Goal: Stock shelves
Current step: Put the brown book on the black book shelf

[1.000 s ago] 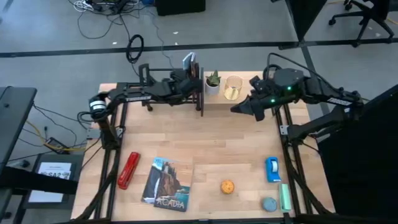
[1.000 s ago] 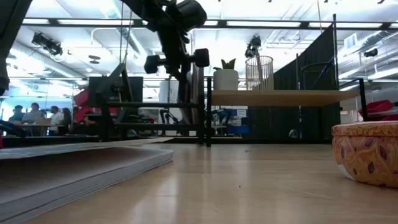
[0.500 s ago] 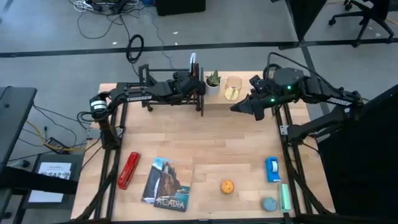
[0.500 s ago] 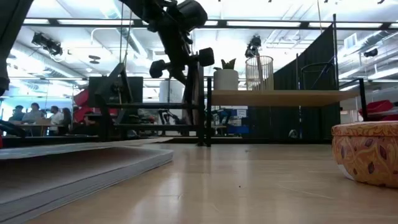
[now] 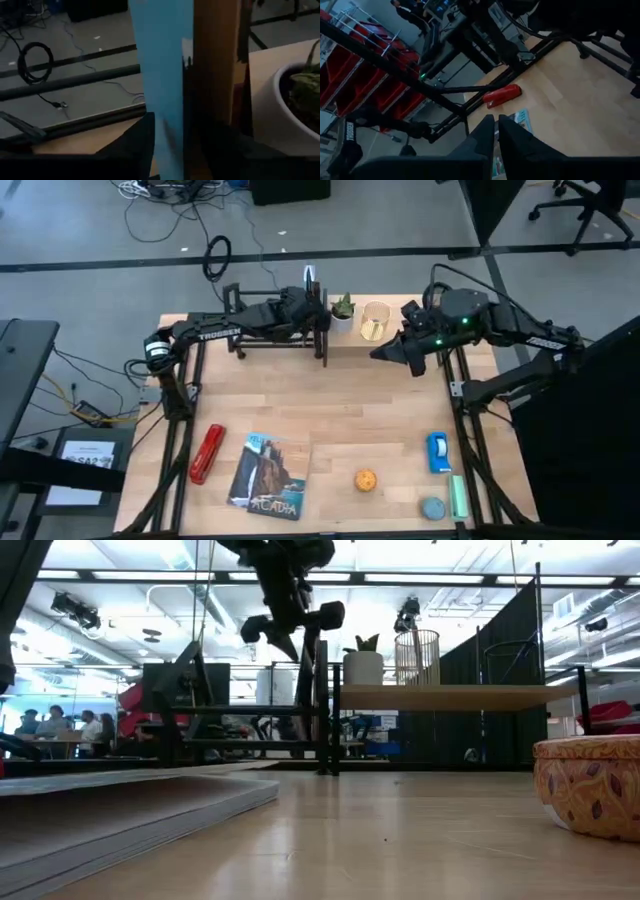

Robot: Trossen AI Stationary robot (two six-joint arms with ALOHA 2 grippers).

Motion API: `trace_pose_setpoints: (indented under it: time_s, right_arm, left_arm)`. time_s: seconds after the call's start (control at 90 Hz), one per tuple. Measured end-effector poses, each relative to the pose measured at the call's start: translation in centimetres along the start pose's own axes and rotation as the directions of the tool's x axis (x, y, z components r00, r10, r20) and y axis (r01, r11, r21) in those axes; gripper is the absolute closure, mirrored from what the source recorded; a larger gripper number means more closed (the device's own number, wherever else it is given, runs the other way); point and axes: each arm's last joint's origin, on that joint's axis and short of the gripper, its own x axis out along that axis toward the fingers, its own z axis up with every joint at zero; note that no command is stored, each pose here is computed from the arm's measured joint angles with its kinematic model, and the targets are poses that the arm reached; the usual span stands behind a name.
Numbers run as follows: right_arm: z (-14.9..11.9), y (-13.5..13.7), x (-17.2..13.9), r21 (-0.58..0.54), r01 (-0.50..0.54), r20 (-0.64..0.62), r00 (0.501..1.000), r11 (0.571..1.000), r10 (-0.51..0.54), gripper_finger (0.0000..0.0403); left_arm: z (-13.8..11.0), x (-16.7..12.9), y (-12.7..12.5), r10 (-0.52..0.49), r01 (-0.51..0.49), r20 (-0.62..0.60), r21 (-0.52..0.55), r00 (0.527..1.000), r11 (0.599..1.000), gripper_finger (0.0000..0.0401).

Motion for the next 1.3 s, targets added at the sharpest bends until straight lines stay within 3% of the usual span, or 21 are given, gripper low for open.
trace_pose_setpoints:
  time_s: [0.2, 0.389, 0.533, 0.622, 0.722, 0.878, 1.111, 1.3]
  right_arm:
    - [0.0, 0.0, -0.1, -0.032, -0.009, -0.005, 1.0, 0.999, 0.009, 0.0403]
    - [-0.1, 0.2, -0.9, -0.066, -0.03, -0.013, 0.999, 0.997, 0.029, 0.0403]
    - [-0.3, 0.1, -1.5, -0.084, -0.024, -0.025, 0.999, 0.996, 0.022, 0.0403]
    - [-0.5, 0.1, -1.8, -0.105, -0.038, -0.047, 0.998, 0.994, 0.033, 0.0402]
    - [-0.8, 0.0, -1.9, -0.121, -0.052, -0.099, 0.994, 0.991, 0.04, 0.0401]
    - [-1.5, -0.4, -1.4, -0.168, -0.069, -0.202, 0.979, 0.983, 0.034, 0.0398]
    - [-2.4, -1.3, 1.6, -0.197, -0.108, -0.379, 0.925, 0.974, 0.026, 0.0394]
    - [-3.5, -1.7, 5.4, -0.148, -0.125, -0.494, 0.869, 0.981, 0.035, 0.0394]
  left_arm:
    - [2.3, -2.2, 0.1, -0.012, 0.014, -0.02, 0.069, 1.0, 0.998, 0.0263]
    - [5.2, -6.6, -0.6, -0.14, 0.142, -0.026, 0.19, 0.99, 0.972, 0.0263]
    - [5.7, -11.2, -0.9, -0.225, 0.244, -0.105, 0.246, 0.969, 0.938, 0.0263]
    - [4.4, -14.0, -0.9, -0.267, 0.333, -0.251, 0.271, 0.93, 0.903, 0.0263]
    - [1.9, -16.6, -0.8, -0.262, 0.405, -0.463, 0.24, 0.847, 0.882, 0.0263]
    - [-2.0, -20.5, -1.7, -0.282, 0.432, -0.671, 0.064, 0.686, 0.9, 0.0263]
    - [-6.6, -24.7, -1.9, -0.245, 0.288, -0.799, -0.095, 0.548, 0.953, 0.0235]
    - [-10.1, -25.2, -0.3, -0.197, 0.215, -0.835, -0.097, 0.514, 0.972, 0.0177]
